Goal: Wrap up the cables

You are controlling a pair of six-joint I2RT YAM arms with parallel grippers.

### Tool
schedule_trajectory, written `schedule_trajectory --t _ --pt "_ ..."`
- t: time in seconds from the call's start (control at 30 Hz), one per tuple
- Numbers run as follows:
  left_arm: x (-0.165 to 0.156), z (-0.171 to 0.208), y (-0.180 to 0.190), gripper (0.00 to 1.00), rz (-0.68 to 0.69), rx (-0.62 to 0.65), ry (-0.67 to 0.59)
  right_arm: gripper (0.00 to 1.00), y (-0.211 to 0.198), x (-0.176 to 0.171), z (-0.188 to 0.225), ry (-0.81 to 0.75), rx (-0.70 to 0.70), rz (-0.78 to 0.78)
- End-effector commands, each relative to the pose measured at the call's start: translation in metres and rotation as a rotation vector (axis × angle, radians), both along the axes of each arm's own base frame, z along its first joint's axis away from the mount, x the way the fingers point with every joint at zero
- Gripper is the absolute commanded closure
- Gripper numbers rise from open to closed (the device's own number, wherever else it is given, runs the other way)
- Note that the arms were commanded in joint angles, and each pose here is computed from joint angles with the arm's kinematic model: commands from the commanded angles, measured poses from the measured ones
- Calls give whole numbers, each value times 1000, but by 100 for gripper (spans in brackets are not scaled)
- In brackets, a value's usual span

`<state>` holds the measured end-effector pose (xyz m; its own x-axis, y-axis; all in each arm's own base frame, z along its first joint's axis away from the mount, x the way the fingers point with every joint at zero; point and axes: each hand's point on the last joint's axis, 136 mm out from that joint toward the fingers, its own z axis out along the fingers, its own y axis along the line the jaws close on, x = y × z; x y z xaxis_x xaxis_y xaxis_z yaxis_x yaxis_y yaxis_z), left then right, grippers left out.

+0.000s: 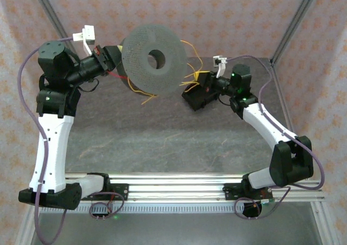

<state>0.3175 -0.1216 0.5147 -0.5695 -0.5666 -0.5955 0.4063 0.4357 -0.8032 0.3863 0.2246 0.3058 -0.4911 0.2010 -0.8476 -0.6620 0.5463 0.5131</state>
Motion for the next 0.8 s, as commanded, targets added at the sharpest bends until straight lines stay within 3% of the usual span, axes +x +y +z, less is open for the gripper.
schedule_trajectory --t 0.0,0.23,0.43,0.63,0.77 --pt "24 42 28 100 206 -68 -121 100 4 -16 -5 -24 -103 -2" --pt "95 30 76 100 509 -129 -105 100 42 -75 -31 -64 -388 117" --pt "141 -3 93 100 628 -66 -37 100 63 -116 -27 -169 -562 188" --pt "153 -25 94 100 650 12 0 100 79 -136 -3 -239 -550 229" --pt "151 -44 87 100 655 177 44 100 84 -138 18 -280 -528 230"
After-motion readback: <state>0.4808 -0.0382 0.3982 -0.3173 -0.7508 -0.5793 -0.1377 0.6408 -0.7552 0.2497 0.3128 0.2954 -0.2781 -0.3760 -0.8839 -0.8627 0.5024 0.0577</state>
